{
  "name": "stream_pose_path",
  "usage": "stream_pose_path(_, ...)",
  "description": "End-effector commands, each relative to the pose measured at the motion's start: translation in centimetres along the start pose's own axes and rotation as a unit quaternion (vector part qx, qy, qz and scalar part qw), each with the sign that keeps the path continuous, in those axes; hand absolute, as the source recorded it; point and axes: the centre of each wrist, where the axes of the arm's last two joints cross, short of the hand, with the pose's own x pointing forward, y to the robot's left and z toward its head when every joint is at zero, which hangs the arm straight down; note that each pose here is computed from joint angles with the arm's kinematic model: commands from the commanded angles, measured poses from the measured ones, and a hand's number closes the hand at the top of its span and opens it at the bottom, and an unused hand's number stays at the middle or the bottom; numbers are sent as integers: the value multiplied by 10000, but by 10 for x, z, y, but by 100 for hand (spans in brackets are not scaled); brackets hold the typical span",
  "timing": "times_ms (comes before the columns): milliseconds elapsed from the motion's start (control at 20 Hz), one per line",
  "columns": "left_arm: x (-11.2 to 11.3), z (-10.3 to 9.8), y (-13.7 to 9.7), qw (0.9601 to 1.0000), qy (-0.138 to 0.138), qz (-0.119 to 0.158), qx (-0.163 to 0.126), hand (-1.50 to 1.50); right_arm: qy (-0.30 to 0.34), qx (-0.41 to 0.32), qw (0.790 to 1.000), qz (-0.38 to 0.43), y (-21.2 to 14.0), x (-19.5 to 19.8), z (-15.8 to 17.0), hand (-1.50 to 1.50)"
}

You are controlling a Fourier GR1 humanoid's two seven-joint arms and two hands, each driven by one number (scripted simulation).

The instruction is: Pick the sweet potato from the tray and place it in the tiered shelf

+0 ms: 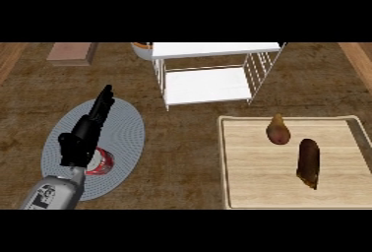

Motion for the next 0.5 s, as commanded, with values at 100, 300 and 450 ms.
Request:
stream_pose_path(100,-5,1,-8,9999,100,-109,-60,0,145,843,9920,933,-10,58,17,-150)
stream_pose_path(300,-11,-1,-2,9999,98,-38,-91,0,453,1105,9817,1483,-6,96,0,-150)
stream_pose_path(450,2,-6,-16,9999,105,79,-54,0,614,1594,9621,2128,-1,111,6,-150)
